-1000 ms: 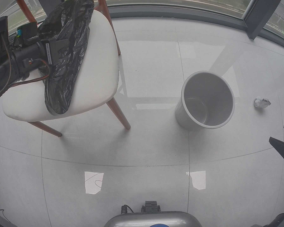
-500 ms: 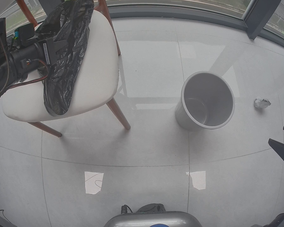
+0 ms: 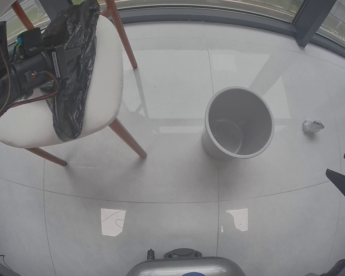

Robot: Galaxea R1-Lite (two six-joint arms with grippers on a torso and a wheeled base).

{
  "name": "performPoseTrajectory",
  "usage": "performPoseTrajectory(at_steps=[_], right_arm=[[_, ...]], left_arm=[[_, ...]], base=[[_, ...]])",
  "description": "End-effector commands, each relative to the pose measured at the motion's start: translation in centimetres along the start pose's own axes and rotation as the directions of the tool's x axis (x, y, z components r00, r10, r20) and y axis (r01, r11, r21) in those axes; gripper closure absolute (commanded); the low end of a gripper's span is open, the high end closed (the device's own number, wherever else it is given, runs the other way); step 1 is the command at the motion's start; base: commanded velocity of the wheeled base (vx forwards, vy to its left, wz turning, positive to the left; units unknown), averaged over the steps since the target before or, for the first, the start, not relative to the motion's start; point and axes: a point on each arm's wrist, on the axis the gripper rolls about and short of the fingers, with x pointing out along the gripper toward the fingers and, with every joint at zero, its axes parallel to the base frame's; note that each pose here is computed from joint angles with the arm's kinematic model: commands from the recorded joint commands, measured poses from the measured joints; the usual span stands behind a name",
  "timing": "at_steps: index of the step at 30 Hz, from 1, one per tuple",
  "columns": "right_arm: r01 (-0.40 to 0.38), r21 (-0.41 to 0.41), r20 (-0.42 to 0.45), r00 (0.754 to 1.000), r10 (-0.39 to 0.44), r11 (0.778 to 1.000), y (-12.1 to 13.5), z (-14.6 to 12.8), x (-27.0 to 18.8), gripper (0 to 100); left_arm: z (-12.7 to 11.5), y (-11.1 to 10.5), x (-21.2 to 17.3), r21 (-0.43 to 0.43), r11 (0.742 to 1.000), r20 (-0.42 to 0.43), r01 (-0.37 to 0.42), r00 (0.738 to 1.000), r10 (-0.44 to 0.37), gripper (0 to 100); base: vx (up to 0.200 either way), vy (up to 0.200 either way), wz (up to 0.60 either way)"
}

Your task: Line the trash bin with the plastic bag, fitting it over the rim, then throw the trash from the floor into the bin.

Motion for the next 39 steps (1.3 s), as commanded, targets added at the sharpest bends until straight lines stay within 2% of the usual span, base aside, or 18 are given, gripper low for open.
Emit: performPoseTrajectory(at_steps=[1,39], right_arm=[[-0.001,-0.001,0.001,1.0,0.001,1.0,0.01,0.01,-0.01,0],[-0.002,0.002,-0.006,1.0,0.002,1.0,0.01,-0.16,0.07,0]], left_arm=[[0.03,0.01,-0.03,0.0,1.0,0.001,0.0,1.0,0.0,100],[0.39,-0.14,-0.27,0.002,1.0,0.012,0.006,1.0,-0.006,100]], base=[[0.0,-0.2,0.0],[0.0,-0.2,0.0]])
